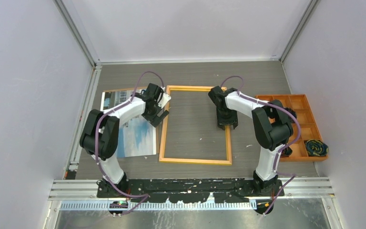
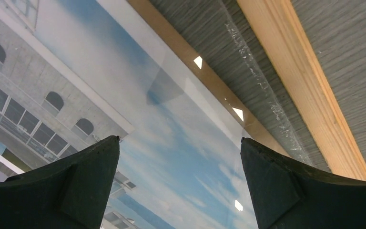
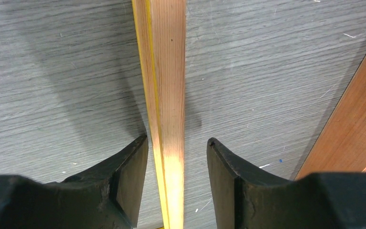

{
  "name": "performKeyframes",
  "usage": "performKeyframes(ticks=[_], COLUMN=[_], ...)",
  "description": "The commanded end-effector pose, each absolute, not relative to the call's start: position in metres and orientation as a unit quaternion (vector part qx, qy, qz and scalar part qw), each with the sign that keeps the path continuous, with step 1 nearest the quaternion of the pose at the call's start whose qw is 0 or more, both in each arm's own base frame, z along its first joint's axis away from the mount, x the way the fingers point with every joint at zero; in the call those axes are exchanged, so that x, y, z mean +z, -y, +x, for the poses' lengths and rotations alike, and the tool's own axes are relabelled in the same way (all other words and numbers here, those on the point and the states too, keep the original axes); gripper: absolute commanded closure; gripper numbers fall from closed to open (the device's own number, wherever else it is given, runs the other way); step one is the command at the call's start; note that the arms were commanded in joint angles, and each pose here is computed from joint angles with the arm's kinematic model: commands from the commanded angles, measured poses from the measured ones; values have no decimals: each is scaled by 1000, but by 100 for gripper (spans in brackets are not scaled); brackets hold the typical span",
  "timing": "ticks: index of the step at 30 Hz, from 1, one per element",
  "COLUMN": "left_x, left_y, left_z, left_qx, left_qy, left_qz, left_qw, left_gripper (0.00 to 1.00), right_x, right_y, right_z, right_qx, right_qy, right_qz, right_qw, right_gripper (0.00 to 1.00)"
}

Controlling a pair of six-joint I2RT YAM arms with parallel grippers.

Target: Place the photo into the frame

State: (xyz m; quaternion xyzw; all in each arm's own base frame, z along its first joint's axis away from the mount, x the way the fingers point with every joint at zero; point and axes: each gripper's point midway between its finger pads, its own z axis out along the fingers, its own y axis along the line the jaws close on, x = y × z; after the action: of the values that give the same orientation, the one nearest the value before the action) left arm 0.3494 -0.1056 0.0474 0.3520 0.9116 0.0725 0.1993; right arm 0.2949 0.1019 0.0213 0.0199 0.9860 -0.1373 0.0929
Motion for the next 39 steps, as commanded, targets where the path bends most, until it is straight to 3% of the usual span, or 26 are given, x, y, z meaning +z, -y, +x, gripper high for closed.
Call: performKeyframes(ticks=[1, 17, 22, 30, 39], left_x=[46, 45, 72, 160, 160], left_y=[117, 164, 173, 111, -89], left_z=[358, 357, 361, 380, 388], left_qx=[82, 84, 56, -33, 58], left_qy=[-903, -880, -884, -918, -963], left_qz=[358, 404, 396, 290, 41], left_qw=[223, 233, 243, 269, 259], left_gripper=[1, 1, 0, 0, 0], right_x=[22, 31, 72, 165, 171], right_y=[-99, -65, -84, -202, -411], right_z=[303, 302, 315, 345, 343], right_qx=[-128, -122, -54, 114, 256], right_qy=[-984, -977, -972, -947, -932], right_qz=[51, 126, 155, 122, 8], right_qw=[116, 119, 169, 274, 256], right_gripper=[47, 53, 45, 26, 22])
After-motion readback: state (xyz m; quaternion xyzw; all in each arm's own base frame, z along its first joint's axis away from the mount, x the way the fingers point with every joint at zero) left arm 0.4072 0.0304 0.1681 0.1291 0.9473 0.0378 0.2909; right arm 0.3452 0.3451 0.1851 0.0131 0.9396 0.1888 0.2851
